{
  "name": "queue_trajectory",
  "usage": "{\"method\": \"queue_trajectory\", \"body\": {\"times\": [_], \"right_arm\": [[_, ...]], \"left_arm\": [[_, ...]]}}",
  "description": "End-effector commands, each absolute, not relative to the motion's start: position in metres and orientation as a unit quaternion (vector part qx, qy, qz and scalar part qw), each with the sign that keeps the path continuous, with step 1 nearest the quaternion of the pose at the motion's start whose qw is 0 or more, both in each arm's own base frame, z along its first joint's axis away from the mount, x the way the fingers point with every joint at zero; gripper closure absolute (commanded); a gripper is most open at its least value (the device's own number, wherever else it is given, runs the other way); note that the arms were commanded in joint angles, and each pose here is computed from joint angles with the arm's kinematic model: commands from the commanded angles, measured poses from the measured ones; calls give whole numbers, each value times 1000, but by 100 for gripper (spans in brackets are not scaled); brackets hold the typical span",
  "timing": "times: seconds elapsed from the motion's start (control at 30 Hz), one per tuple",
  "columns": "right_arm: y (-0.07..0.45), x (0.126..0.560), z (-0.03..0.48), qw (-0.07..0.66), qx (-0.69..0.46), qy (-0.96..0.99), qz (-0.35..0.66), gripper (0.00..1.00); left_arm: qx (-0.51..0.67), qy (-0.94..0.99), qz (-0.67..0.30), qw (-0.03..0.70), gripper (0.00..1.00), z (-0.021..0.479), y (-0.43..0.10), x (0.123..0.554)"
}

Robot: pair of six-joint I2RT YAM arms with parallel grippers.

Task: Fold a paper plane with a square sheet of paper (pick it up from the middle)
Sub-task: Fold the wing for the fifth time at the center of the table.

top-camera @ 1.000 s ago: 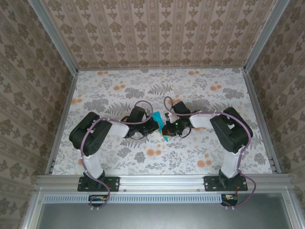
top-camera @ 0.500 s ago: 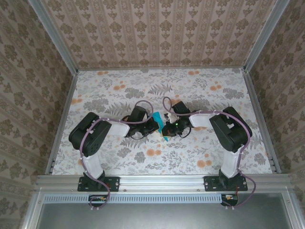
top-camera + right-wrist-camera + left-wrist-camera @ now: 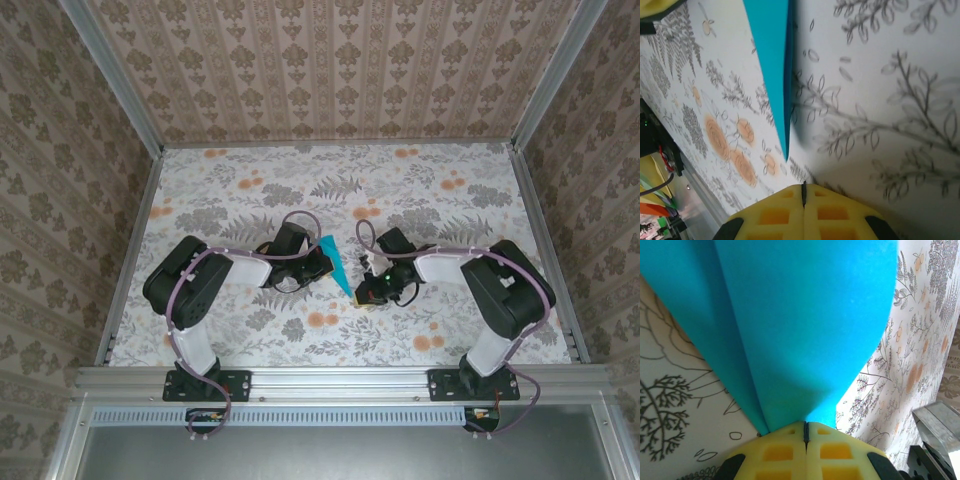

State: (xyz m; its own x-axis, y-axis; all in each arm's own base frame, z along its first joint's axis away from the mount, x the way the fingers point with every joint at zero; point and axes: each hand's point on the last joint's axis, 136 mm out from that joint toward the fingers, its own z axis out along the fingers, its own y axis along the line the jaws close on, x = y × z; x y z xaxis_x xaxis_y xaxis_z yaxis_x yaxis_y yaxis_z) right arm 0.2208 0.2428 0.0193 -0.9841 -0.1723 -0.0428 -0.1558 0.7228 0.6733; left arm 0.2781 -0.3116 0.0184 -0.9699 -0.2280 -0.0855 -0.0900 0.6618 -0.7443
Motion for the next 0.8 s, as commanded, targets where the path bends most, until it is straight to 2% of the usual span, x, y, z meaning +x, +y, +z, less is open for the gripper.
{"method": "queue_trajectory", "body": {"times": [0.0,0.1,0.4,0.63,0.77], "right_arm": [[245,236,47,-29,94,-926,-364,94],[255,259,56,-61,92,-923,-369,94],[281,291,36,-62,86,-924,-367,96],[269,288,2,-35,80,-943,-320,98],[260,281,-10,-22,82,-950,-300,98]], "left_arm": [[-121,947,-294,41,100,-33,-270,252],[-113,945,-304,43,100,-27,-276,254],[-99,938,-328,50,100,-14,-288,259],[-40,921,-377,88,100,23,-309,274],[4,913,-388,129,92,52,-311,285]]}}
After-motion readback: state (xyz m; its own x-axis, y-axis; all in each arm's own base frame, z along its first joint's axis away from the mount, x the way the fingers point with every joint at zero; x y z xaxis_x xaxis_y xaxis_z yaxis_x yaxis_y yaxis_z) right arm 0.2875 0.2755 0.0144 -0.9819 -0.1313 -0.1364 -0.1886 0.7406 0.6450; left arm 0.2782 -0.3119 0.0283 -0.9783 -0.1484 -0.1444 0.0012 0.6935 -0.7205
